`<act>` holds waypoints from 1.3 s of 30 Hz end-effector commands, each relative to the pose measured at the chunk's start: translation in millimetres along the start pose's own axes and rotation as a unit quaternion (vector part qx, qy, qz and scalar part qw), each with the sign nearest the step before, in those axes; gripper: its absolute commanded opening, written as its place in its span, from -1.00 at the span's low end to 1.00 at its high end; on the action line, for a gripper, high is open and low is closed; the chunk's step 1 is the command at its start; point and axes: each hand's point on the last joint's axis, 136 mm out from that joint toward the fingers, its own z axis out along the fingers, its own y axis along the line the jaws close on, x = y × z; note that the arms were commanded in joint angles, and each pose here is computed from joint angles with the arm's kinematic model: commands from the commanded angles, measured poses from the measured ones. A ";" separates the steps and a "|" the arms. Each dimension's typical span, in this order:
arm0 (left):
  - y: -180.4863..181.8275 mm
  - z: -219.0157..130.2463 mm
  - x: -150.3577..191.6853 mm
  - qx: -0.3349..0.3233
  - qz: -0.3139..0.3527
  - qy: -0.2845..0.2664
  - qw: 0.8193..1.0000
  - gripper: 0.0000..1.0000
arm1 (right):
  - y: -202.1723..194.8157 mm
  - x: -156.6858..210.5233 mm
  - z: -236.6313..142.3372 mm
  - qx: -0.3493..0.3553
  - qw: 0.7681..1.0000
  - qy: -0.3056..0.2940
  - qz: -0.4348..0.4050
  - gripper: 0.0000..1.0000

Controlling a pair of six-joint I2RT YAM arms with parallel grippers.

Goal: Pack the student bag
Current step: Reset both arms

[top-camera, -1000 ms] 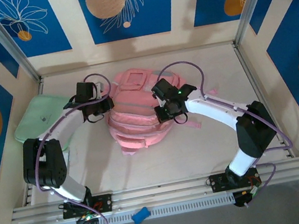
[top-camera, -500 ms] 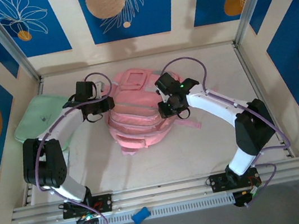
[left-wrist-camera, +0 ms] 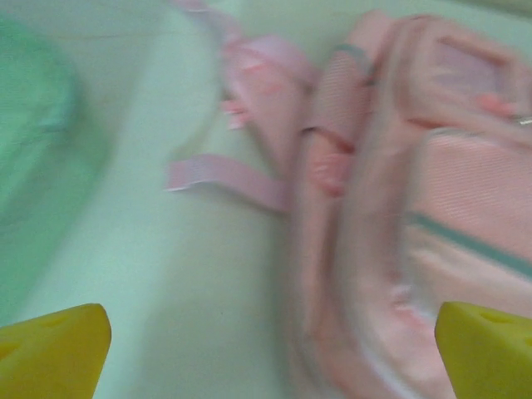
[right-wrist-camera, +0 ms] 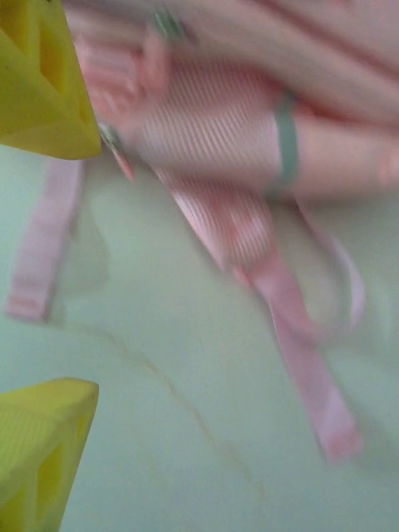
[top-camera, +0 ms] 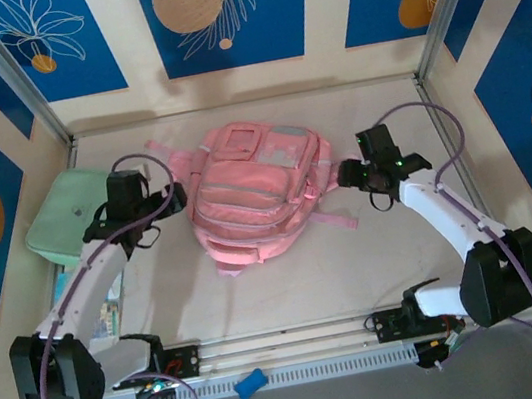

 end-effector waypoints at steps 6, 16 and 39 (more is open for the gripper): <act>82.3 30.0 6.0 -0.173 0.068 -0.116 0.976 0.98 | -50.5 -52.1 34.5 0.045 0.983 -0.180 -0.007 0.50; 38.2 73.6 6.7 -0.037 0.148 -0.214 0.965 0.98 | -10.3 -52.9 61.9 -0.110 0.955 -0.240 -0.132 0.58; 33.9 91.7 18.3 0.011 0.153 -0.201 0.968 0.99 | -7.5 -38.8 71.6 -0.135 0.946 -0.256 -0.148 0.98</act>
